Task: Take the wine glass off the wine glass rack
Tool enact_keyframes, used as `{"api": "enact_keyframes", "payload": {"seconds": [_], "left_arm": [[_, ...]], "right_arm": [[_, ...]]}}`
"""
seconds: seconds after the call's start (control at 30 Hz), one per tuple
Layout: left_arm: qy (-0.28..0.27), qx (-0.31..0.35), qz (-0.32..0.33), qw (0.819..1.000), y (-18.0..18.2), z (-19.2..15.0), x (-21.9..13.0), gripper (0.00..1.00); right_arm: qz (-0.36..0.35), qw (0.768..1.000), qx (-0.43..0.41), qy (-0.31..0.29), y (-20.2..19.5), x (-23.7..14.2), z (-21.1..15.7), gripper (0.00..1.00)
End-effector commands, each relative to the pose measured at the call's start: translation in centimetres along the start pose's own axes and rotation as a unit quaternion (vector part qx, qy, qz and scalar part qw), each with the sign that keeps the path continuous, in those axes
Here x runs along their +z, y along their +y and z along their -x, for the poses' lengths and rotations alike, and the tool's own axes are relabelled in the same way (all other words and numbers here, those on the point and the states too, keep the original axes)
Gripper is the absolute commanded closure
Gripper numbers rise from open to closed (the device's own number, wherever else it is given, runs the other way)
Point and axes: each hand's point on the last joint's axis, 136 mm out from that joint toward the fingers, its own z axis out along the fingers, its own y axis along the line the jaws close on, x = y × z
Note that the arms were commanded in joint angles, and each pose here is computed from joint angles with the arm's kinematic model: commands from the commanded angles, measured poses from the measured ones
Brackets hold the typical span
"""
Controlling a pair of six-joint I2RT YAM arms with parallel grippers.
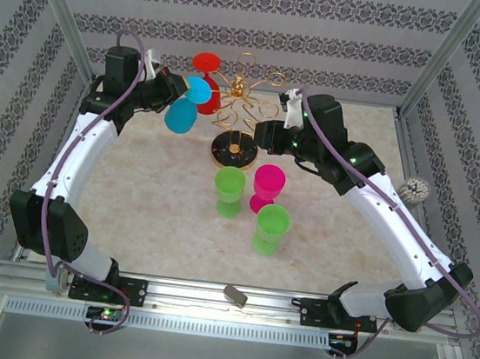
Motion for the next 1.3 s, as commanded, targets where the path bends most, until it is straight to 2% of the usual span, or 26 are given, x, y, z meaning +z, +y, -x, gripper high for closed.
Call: {"api": "enact_keyframes", "payload": {"seconds": [0.0,0.4,1.27], "left_arm": [[-0.014,0.001,-0.046,0.999,-2.3,1.5,-0.5,1.0],[0.007,-0.022,-0.094,0.995,-3.9,2.0,0.6,1.0],[0.035,-0.006,-0.09,0.995,-3.5,2.8,2.8,1.0]], "right_arm": [[0.019,0.999,0.003,-0.027,1.0,-1.2,1.5,0.72],[0.019,0.999,0.002,-0.029,1.0,-1.3,1.5,0.72],[0.019,0.999,0.002,-0.027,0.9,-0.5,1.8,0.72]]}}
